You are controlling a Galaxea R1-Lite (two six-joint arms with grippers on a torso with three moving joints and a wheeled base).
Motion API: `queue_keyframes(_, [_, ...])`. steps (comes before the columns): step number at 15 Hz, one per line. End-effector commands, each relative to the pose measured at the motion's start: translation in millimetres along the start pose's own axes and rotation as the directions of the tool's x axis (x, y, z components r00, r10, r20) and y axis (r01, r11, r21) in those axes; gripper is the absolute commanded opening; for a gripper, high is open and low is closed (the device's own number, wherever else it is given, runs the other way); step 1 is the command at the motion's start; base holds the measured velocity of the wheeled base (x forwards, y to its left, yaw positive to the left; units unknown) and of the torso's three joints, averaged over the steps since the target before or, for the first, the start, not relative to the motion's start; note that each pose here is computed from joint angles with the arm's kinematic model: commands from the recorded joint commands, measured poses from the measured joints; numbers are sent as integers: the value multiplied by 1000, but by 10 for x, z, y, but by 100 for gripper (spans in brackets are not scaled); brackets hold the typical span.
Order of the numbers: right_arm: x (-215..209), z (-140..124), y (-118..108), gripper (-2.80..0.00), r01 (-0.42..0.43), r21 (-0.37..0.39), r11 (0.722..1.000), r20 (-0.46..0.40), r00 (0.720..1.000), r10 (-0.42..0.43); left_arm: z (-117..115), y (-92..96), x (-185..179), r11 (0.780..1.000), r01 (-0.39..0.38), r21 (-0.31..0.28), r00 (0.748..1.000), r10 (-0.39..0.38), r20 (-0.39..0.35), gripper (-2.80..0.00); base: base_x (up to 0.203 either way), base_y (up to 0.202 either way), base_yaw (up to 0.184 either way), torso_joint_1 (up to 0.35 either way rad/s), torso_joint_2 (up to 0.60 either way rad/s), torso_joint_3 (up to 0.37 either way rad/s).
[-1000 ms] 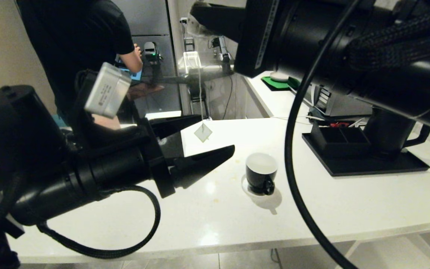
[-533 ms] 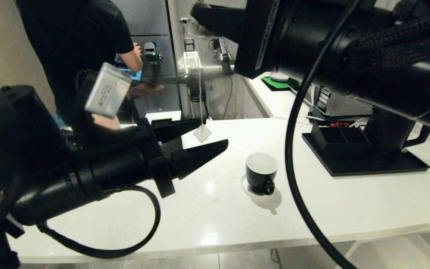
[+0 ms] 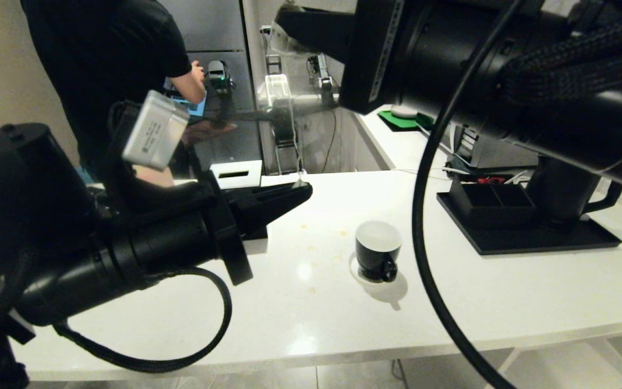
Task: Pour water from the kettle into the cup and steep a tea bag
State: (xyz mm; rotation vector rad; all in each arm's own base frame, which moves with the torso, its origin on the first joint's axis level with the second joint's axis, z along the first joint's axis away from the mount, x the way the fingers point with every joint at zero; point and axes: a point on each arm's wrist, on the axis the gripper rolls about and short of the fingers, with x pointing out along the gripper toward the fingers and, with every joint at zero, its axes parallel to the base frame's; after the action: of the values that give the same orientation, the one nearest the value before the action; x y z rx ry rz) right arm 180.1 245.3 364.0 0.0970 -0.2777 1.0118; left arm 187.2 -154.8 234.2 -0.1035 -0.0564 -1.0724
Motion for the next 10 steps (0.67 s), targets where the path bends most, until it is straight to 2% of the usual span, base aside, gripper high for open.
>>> queue_keyframes(1, [2, -3, 1, -280, -1, -1, 1000, 2, 1000, 1, 7, -6, -6, 1000, 3, 1, 1000, -3, 6, -280, 0, 0, 0, 0, 0, 0])
queue_keyframes(10, [-38, -69, 1, -280, 2, 1, 1000, -19, 1000, -2, 24, -7, -20, 1000, 2, 4, 1000, -2, 11, -280, 0, 0, 0, 0, 0, 0])
